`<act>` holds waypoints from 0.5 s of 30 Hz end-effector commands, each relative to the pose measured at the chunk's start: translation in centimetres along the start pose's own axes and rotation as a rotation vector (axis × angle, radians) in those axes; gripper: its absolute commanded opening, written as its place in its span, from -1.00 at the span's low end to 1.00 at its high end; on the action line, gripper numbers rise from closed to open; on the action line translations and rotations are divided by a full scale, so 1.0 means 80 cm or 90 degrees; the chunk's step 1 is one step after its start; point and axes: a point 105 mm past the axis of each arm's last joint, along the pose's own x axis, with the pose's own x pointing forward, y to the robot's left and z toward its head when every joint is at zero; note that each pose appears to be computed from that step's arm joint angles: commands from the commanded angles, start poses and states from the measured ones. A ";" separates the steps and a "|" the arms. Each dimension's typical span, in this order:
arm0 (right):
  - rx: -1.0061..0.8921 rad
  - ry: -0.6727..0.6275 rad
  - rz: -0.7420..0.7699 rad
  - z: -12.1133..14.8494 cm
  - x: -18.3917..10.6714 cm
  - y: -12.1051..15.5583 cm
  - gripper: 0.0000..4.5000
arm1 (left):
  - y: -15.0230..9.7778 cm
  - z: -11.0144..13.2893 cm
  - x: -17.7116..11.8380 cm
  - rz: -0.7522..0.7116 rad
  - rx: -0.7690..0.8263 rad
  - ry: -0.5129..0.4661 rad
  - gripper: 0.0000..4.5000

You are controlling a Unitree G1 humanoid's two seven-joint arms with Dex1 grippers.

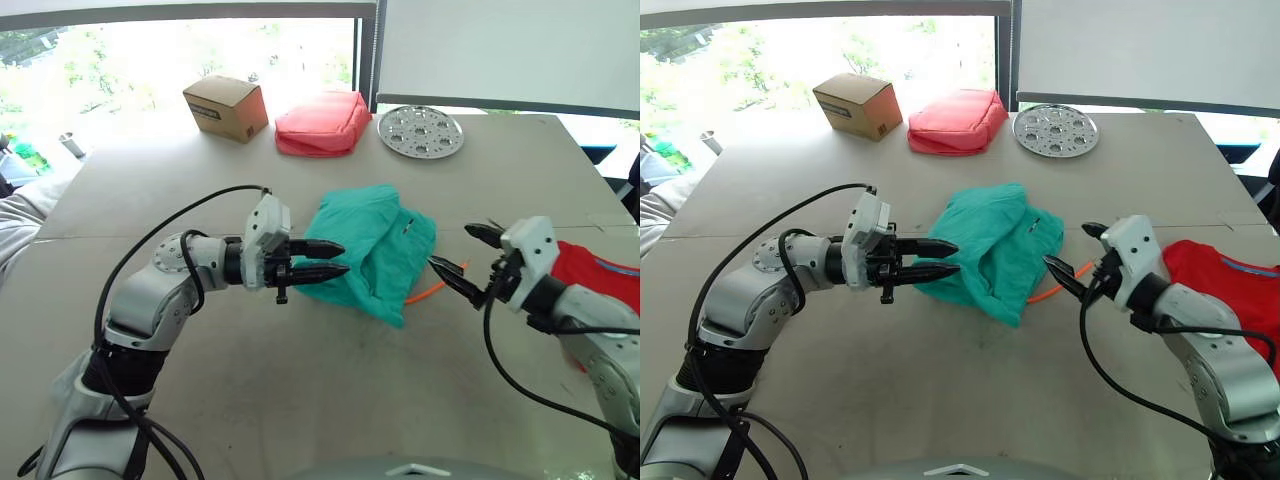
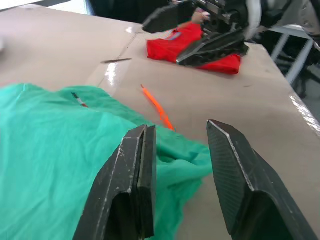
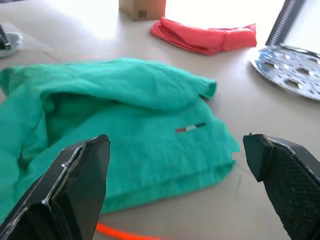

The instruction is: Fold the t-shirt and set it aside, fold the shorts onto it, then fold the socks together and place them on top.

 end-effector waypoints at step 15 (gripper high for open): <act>-0.028 0.007 0.035 0.014 0.035 0.021 1.00 | 0.034 -0.018 0.076 0.110 0.145 0.240 0.57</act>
